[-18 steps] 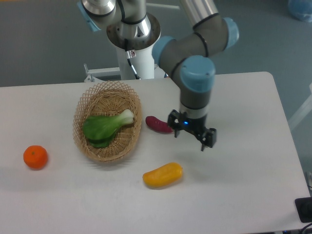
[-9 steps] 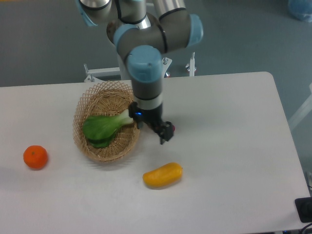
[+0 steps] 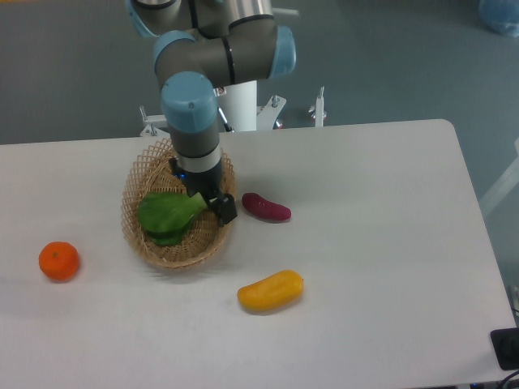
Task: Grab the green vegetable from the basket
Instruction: 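Move the gripper over the basket and lower it onto the bok choy, then close the gripper on the bok choy leaves inside the basket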
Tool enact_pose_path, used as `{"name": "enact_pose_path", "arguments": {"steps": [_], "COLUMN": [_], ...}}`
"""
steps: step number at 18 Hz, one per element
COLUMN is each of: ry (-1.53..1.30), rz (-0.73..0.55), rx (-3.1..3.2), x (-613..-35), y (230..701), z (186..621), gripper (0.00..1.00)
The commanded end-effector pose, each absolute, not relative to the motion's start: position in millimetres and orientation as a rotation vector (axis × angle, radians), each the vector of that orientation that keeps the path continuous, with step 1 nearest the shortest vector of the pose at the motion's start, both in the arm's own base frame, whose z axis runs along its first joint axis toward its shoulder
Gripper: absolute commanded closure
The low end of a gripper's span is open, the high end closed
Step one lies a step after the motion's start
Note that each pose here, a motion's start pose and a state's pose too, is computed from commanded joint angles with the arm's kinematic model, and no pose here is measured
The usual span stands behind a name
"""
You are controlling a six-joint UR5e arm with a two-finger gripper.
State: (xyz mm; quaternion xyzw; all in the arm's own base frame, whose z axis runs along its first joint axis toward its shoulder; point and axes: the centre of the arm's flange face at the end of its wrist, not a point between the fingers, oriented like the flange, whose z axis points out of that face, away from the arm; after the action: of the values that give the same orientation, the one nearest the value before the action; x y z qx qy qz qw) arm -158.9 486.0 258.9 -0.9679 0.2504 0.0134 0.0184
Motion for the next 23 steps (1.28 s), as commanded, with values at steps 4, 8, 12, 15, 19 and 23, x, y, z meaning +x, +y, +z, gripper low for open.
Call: {"name": "enact_pose_path", "arguments": {"steps": [4, 8, 12, 15, 19, 23], "ry": [0.801, 0.814, 0.837, 0.847, 0.854, 0.850], "rz": [-0.006, -0.018, -0.043, -0.059, -0.062, -0.058], "rx": [-3.029, -3.066, -3.086, -3.108, -3.106, -3.103], "x": [-145.6, -146.8, -140.1, -138.6, -136.4, -137.1], "y": [475.3, 474.0, 473.0, 471.2, 472.1, 473.6], "z": [241.2, 226.3, 213.3, 202.5, 201.2, 201.9], "gripper": [0.00, 0.00, 0.00, 0.00, 0.00, 0.41]}}
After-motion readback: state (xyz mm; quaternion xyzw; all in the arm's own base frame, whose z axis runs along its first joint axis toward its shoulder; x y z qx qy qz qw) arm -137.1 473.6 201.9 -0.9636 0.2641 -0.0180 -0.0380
